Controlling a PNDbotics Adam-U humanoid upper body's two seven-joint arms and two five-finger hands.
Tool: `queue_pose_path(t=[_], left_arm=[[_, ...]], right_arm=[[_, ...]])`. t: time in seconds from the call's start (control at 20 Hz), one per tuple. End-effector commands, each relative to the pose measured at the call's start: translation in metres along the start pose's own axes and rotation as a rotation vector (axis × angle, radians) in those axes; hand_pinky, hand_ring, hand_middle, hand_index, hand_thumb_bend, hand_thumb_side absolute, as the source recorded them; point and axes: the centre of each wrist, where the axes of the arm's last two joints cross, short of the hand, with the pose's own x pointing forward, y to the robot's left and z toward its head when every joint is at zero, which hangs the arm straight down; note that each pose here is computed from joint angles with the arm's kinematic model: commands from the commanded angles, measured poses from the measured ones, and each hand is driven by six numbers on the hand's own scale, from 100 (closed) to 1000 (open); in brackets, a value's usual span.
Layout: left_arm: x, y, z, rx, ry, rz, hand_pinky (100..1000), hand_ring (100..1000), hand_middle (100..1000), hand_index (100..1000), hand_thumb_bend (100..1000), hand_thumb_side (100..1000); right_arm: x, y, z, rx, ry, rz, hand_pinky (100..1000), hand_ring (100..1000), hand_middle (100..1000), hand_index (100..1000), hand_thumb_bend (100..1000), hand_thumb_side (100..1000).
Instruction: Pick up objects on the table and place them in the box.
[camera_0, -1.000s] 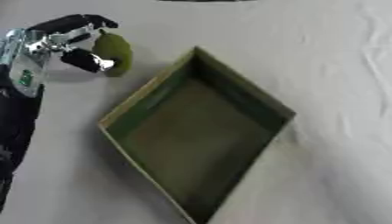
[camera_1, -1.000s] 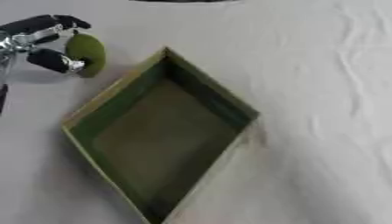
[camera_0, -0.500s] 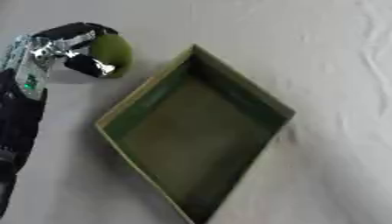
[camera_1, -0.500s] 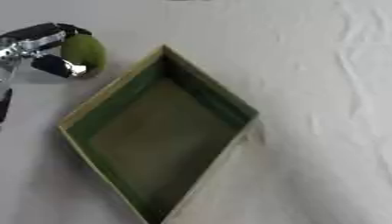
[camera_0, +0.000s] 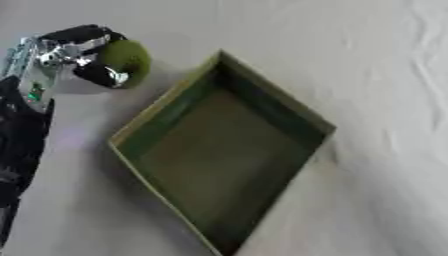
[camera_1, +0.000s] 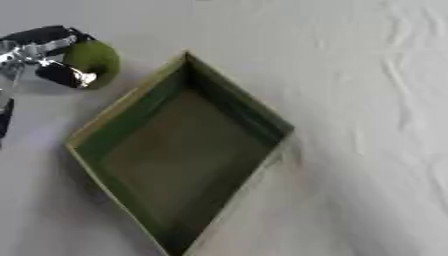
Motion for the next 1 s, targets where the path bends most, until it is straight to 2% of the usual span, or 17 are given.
queue_pose_path(t=[0.05, 0.45, 0.65, 0.85, 1.0], left_arm=[[0.003, 0.011, 0.004, 0.029, 0.005, -0.03, 721, 700, 559, 827, 100, 115], [0.019, 0.028, 0.01, 0.135, -0.001, -0.082, 577, 615, 534, 786, 100, 190], [0.032, 0.038, 0.016, 0.236, -0.016, -0.142, 509, 561, 481, 727, 100, 174], [0.042, 0.042, 0.019, 0.29, -0.031, -0.181, 503, 557, 477, 722, 100, 167], [0.066, 0.054, 0.026, 0.38, -0.123, -0.255, 474, 550, 451, 696, 100, 147]], right_arm=[[0.004, -0.002, -0.006, 0.002, -0.025, 0.004, 813, 616, 576, 712, 100, 530], [0.004, -0.003, -0.005, 0.0, -0.019, 0.007, 813, 616, 575, 712, 100, 529], [0.004, -0.004, -0.004, -0.004, -0.018, 0.013, 813, 616, 575, 711, 100, 528], [0.004, -0.005, -0.004, -0.008, -0.018, 0.017, 812, 616, 575, 711, 100, 528], [0.004, -0.007, -0.005, -0.018, -0.02, 0.027, 810, 614, 575, 711, 100, 542]])
